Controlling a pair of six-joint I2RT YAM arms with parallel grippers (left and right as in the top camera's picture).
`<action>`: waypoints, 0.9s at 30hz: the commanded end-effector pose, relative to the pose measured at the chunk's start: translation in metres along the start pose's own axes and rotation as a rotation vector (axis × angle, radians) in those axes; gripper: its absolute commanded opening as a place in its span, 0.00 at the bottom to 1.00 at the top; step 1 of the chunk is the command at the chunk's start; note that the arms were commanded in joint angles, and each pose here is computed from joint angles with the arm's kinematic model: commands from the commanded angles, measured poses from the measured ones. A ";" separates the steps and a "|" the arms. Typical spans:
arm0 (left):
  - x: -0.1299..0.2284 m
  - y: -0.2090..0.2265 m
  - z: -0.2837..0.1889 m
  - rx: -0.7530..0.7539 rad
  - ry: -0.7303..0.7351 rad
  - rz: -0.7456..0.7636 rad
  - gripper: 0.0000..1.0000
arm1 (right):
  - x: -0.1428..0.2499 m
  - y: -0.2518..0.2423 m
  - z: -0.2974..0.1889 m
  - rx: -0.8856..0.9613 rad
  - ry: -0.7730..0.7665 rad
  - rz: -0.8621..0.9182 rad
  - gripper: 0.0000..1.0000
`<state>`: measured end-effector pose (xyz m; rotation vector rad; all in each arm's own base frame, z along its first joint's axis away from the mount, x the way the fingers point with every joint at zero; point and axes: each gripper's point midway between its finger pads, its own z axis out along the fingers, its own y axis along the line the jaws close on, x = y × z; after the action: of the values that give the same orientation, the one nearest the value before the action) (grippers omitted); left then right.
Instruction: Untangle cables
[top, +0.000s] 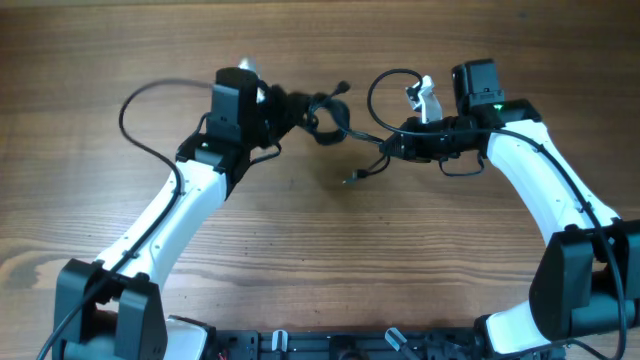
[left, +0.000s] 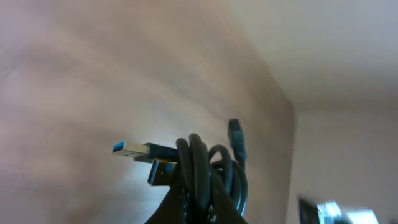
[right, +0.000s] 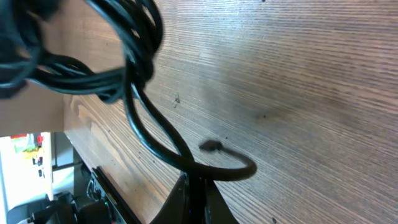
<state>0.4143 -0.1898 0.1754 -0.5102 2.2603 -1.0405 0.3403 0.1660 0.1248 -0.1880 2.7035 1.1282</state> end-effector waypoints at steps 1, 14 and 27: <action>0.014 -0.042 -0.009 0.229 0.081 0.397 0.04 | -0.007 -0.001 -0.010 0.024 -0.038 -0.009 0.04; 0.018 -0.063 -0.019 0.374 0.098 0.539 0.04 | -0.021 0.014 -0.012 -0.062 -0.086 -0.038 0.49; 0.023 -0.067 -0.053 0.590 0.243 0.545 0.04 | -0.070 0.032 -0.063 0.028 -0.251 -0.271 0.56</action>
<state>0.3845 -0.2244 0.2287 0.3443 2.0392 -1.2844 0.3792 0.1606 0.1583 -0.2232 2.5420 1.0739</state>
